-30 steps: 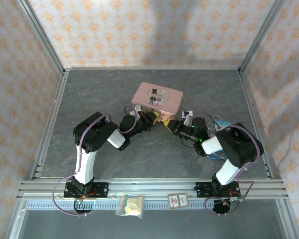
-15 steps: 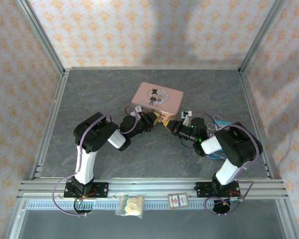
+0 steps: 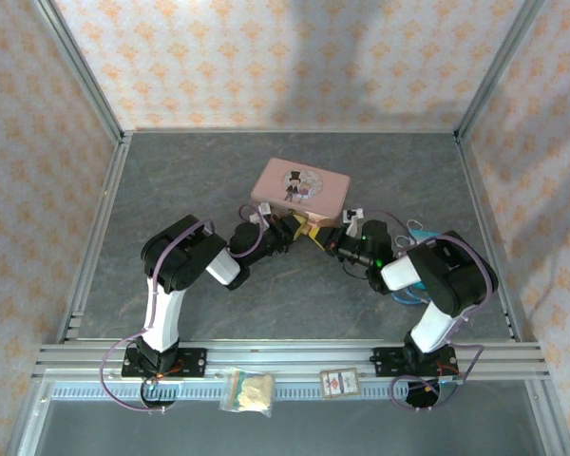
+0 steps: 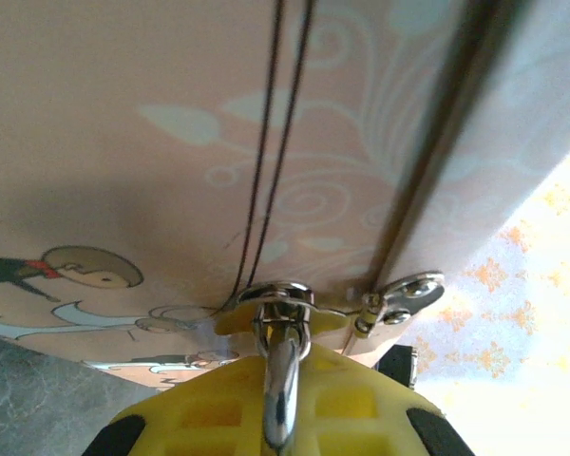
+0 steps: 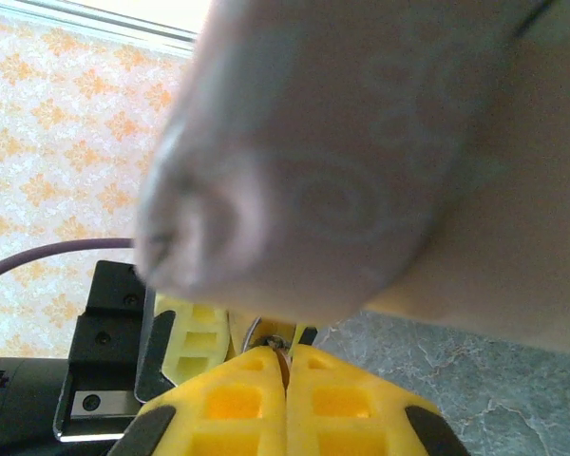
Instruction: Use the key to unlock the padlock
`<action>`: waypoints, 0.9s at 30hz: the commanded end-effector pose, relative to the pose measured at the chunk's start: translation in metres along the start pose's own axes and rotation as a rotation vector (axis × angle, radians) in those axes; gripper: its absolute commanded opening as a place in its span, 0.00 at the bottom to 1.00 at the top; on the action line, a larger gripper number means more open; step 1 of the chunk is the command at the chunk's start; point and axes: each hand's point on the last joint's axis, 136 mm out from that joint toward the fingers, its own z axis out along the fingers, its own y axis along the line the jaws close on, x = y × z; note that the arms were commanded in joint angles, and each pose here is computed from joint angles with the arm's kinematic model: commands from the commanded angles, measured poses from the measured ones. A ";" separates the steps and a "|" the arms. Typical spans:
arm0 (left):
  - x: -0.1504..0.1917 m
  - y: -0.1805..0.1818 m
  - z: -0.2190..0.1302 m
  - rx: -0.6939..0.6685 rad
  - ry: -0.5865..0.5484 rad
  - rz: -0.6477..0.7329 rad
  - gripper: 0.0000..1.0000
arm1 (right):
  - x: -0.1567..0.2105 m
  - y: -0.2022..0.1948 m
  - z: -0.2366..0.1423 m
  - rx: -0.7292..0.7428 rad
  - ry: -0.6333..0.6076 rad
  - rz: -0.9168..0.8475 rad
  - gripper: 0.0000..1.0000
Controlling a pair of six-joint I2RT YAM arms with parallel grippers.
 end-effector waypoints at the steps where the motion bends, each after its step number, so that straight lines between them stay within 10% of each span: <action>1: 0.050 -0.037 0.002 0.142 0.173 0.053 0.00 | -0.017 0.024 0.013 -0.080 -0.042 -0.014 0.00; 18: 0.047 -0.076 -0.012 0.388 0.159 0.262 0.00 | -0.018 0.047 0.004 -0.152 0.065 0.393 0.00; 27: 0.056 -0.096 -0.006 0.474 0.171 0.487 0.00 | -0.044 0.123 -0.013 -0.492 0.126 0.739 0.00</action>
